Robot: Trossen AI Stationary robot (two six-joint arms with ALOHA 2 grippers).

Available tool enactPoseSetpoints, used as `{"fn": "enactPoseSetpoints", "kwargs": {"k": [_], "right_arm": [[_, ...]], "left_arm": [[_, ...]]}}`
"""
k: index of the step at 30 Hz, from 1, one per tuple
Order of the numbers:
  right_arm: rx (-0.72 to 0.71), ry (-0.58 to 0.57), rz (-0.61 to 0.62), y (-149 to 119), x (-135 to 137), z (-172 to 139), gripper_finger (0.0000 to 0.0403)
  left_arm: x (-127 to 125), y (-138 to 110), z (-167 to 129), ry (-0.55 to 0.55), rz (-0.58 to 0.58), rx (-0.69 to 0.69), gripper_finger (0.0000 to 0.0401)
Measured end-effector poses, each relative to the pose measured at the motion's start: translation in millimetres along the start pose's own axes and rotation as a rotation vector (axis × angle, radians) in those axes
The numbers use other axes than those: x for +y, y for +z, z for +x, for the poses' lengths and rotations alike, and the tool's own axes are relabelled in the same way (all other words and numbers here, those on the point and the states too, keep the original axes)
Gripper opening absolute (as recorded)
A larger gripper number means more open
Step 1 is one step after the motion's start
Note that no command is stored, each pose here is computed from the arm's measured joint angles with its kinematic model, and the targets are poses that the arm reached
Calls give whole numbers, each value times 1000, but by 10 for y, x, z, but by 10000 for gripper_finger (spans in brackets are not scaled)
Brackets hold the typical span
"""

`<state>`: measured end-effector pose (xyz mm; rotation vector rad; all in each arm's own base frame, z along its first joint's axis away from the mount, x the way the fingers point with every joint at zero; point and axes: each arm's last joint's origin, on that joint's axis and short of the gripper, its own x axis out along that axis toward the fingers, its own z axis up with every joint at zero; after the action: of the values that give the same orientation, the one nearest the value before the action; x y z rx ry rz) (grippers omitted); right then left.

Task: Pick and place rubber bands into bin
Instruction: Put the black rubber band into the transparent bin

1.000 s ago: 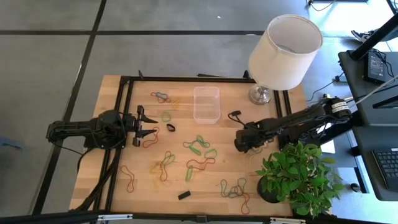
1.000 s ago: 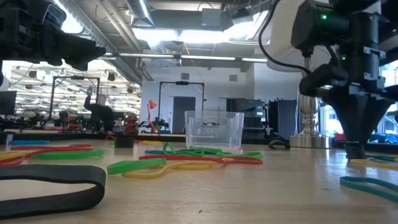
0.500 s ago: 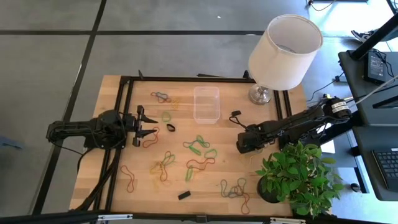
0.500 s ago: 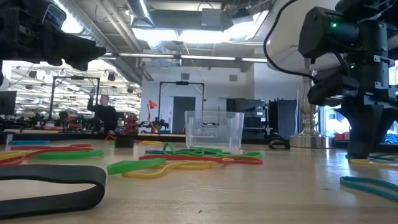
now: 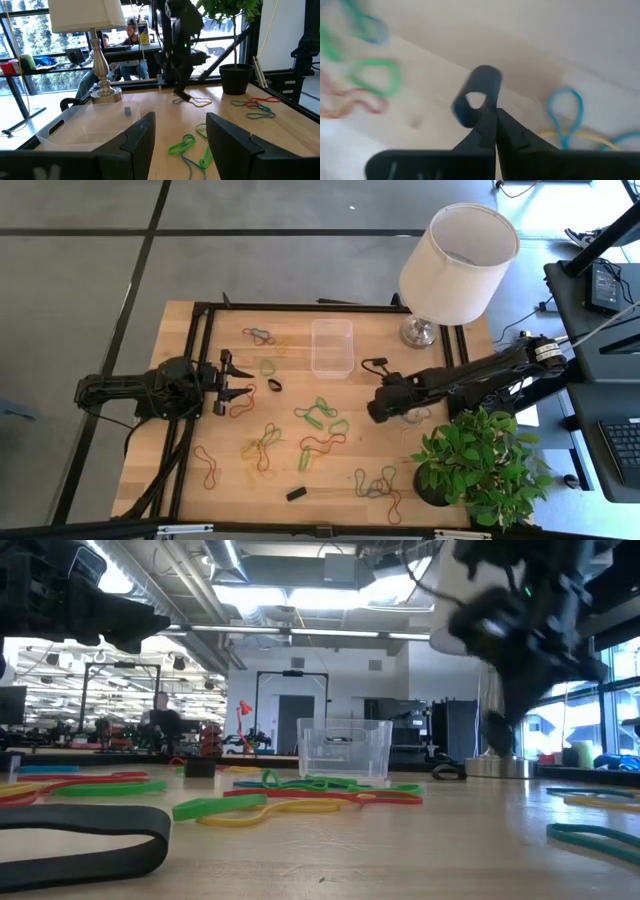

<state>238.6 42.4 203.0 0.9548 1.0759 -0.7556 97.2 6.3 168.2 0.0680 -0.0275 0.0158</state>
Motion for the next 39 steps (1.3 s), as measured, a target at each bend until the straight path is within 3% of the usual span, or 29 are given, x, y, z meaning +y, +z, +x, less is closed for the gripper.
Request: {"fn": "enactPoseSetpoints", "kwargs": {"k": [11,18,25,31,39], "right_arm": [[-210,127,-119,405,435,-569,1],[-291,107,-253,893,747,-639,0],[-267,20,-365,1573,949,-316,0],[-190,-39,-393,2128,872,130,0],[-83,-95,-393,2330,705,559,3]], "left_arm": [[0,2,0,1,0,-1,169],[0,2,0,0,0,-1,169],[0,0,0,0,0,0,169],[0,2,0,0,0,-1,169],[0,2,0,0,0,-1,169]]}}
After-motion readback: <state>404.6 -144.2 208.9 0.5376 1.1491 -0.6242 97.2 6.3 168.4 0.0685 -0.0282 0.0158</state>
